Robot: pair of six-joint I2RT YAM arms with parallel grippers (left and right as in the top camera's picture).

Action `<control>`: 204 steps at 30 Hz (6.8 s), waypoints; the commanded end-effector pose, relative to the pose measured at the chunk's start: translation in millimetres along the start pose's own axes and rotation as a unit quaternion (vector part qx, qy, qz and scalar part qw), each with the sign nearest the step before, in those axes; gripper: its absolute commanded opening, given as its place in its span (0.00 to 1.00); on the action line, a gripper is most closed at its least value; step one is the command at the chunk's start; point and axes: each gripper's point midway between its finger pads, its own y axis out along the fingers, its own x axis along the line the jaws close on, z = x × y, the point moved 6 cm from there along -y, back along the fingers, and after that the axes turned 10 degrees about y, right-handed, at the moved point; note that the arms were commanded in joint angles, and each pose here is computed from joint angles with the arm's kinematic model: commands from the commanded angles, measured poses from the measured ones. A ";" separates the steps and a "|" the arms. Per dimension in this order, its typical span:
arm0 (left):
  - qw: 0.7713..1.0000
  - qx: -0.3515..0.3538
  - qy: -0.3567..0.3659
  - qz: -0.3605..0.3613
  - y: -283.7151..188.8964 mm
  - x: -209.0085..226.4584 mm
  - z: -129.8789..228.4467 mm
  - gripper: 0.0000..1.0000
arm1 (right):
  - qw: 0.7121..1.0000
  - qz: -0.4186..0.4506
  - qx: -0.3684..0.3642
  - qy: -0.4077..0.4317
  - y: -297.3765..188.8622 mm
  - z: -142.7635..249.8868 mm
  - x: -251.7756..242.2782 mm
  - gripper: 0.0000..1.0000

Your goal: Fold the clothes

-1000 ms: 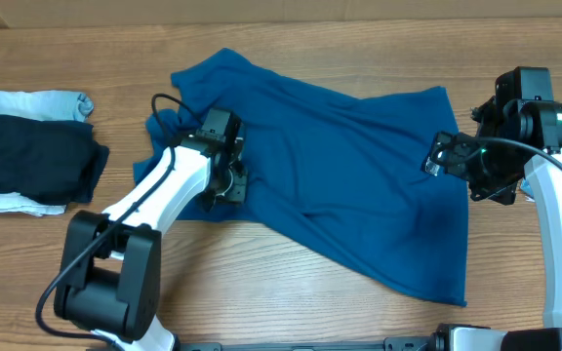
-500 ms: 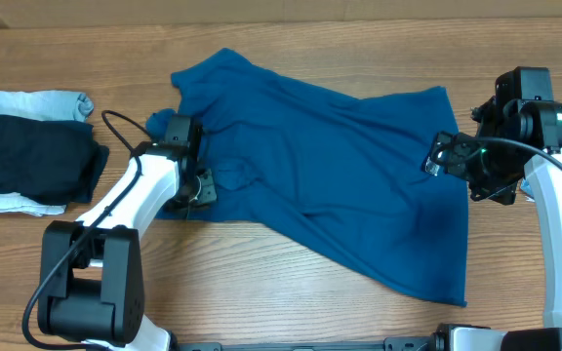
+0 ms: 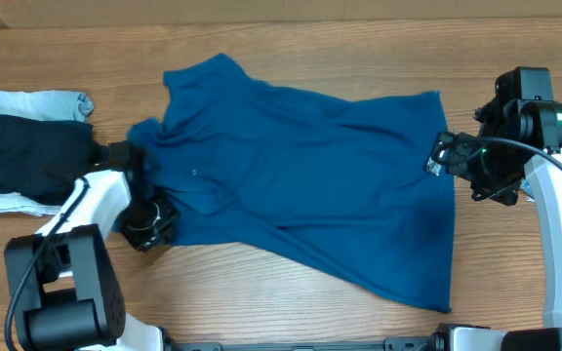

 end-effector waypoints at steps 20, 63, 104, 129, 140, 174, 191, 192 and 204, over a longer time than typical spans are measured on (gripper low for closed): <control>0.998 -0.004 0.054 0.020 5.8 11.1 -7.4 0.35 | 0.932 0.046 0.251 0.257 106.3 81.9 -85.0 1.00; 0.995 -0.010 0.091 0.047 5.3 4.2 -9.6 0.56 | 0.903 0.042 0.197 0.379 184.1 105.4 -103.7 0.35; 0.995 0.006 0.089 0.042 5.5 6.6 -3.8 0.51 | 0.924 -0.180 0.026 0.337 160.1 -9.6 -52.6 0.04; 0.988 -0.023 0.144 0.048 5.8 -5.1 -10.4 0.54 | 0.962 -0.207 0.038 0.176 120.0 -17.3 -35.2 0.60; 0.988 -0.031 0.145 0.050 5.5 -6.6 -13.4 0.56 | 0.972 -0.122 0.056 0.193 144.7 6.1 -59.5 0.48; 0.942 -0.081 0.283 0.159 -31.3 -42.1 -26.9 0.52 | 0.970 -0.131 0.012 0.206 140.2 -11.2 -33.3 0.41; 0.905 -0.102 0.404 0.080 -60.6 -64.3 6.9 0.67 | 0.982 -0.065 -0.007 0.176 143.4 -8.7 -49.2 0.40; 0.909 -0.098 0.399 0.071 -58.9 -61.6 7.3 0.67 | 0.982 -0.063 -0.008 0.176 143.8 -8.7 -49.9 0.21; 0.906 -0.140 0.387 0.099 -24.4 -71.5 0.5 0.64 | 0.978 -0.077 -0.024 0.193 173.2 -2.6 -56.0 0.04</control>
